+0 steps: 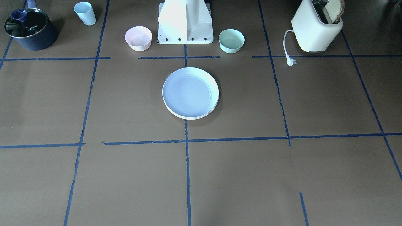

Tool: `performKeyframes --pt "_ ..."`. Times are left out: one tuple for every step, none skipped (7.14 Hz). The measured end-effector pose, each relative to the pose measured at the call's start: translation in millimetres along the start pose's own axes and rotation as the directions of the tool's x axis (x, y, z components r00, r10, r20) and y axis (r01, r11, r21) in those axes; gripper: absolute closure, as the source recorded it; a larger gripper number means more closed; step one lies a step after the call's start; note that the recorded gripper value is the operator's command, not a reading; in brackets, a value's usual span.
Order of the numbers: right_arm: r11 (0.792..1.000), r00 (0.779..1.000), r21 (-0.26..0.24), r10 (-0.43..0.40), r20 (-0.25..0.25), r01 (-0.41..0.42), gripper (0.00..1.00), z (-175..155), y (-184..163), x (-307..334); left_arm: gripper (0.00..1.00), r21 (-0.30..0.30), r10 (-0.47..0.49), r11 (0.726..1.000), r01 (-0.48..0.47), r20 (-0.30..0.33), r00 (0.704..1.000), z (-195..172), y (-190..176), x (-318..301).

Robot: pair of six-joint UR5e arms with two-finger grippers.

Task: Stack three plates with pink and blue

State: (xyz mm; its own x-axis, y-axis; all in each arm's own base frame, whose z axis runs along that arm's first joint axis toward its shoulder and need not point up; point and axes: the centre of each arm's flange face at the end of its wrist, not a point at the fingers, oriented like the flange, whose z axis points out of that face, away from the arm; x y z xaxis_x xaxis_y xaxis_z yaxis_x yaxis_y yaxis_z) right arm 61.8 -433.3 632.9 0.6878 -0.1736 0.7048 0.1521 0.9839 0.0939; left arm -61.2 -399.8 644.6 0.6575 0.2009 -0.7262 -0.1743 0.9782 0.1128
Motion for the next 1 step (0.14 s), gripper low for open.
performKeyframes --pt "1.000 1.000 0.001 0.000 0.000 0.000 0.00 -0.6 -0.7 -0.5 0.00 -0.007 0.003 1.000 -0.003 -0.001 1.000 2.2 -0.5 -2.6"
